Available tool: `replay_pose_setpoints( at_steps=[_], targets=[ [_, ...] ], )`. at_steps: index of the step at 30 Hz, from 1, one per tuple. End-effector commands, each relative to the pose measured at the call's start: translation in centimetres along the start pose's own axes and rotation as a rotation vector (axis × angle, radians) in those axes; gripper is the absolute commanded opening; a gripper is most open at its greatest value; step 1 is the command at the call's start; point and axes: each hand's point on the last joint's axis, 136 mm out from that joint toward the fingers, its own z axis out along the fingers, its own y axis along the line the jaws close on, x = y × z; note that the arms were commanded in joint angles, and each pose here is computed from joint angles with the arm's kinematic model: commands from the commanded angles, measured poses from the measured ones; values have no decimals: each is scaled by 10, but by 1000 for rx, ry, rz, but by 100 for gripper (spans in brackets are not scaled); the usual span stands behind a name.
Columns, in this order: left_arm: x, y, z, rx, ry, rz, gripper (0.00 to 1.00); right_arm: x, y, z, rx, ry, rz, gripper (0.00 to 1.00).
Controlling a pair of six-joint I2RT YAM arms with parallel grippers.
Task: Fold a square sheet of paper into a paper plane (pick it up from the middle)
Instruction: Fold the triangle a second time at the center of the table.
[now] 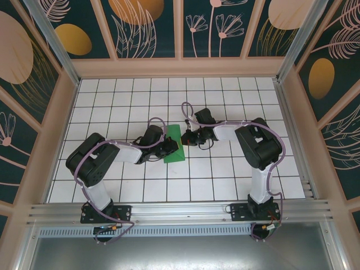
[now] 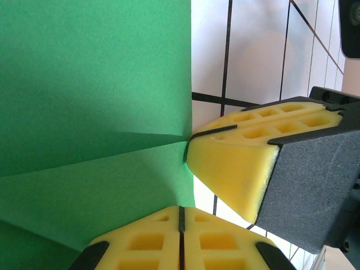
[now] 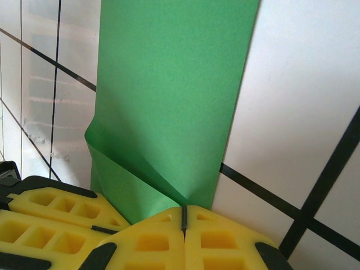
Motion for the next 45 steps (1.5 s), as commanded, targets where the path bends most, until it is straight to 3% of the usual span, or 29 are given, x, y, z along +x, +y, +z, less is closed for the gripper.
replay_pose_setpoints(
  at_steps=[1,29,45],
  targets=[
    [2,-4,4,10,18,22,10,-8,-2,2,8,-16,-29,0],
    [0,-7,0,26,-1,33,11,-12,11,-7,-37,-51,-71,0],
    [2,0,1,-5,6,30,10,0,1,-1,-13,2,-24,0]
  ],
)
